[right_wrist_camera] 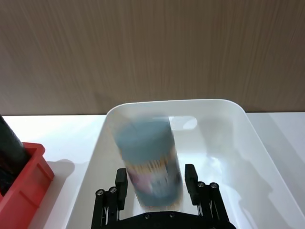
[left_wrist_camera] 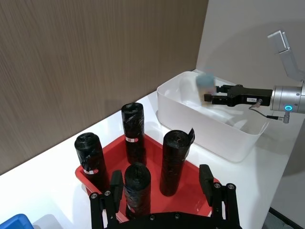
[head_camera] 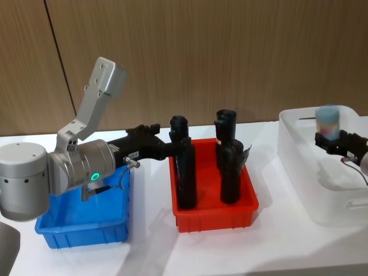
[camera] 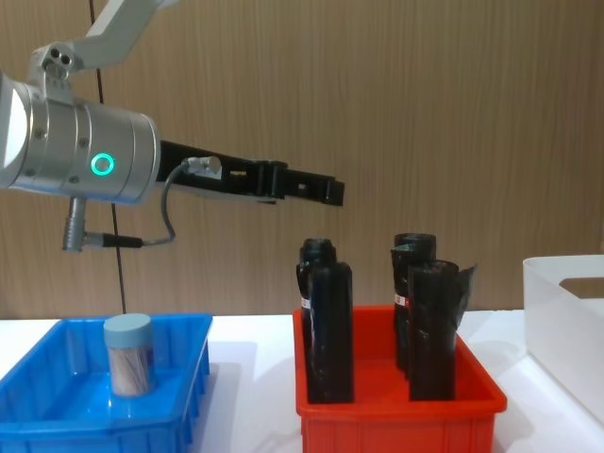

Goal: Pick the cotton swabs from the blue box and place them into the white box.

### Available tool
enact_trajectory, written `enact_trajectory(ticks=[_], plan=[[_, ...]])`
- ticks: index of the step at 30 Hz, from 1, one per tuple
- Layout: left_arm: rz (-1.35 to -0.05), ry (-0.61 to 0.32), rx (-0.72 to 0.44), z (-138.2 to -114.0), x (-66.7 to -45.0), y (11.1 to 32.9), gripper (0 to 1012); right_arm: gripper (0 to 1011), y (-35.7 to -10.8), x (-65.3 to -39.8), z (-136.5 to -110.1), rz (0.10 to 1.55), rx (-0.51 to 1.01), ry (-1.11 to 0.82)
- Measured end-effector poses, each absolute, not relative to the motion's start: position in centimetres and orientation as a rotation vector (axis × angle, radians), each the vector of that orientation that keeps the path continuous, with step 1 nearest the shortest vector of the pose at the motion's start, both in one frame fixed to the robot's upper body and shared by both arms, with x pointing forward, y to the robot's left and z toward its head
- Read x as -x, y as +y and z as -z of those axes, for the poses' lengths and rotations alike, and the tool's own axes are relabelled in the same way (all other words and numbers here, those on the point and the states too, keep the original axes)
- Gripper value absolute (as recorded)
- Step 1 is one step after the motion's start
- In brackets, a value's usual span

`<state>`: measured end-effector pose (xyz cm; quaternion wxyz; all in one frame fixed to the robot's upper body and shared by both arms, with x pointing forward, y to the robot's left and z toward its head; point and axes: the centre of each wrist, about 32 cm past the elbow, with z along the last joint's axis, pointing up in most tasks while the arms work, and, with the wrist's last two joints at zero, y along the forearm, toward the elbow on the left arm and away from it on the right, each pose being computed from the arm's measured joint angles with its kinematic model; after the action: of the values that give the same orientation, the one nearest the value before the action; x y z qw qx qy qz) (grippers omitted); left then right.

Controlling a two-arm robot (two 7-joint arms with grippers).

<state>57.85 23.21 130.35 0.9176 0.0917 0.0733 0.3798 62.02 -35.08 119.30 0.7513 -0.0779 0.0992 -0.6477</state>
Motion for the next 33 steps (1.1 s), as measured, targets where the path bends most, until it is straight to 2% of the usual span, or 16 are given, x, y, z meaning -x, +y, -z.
enact_trajectory(ticks=[4,5,11,33], plan=[[-0.781,0.151,-0.189,-130.3,-57.8,23.2,1004,850,-35.3,-62.2,-119.0,1.418,0.172,0.228],[-0.781,0.151,-0.189,-130.4,-57.8,23.2,1004,850,-35.3,-62.2,-118.9,1.419,0.172,0.232],[-0.781,0.151,-0.189,-130.3,-57.8,23.2,1004,1001,-35.5,-62.3,-118.7,1.424,0.166,0.239],[-0.781,0.151,-0.189,-130.3,-57.8,23.2,1004,1002,-35.7,-61.9,-118.3,1.432,0.135,0.205]])
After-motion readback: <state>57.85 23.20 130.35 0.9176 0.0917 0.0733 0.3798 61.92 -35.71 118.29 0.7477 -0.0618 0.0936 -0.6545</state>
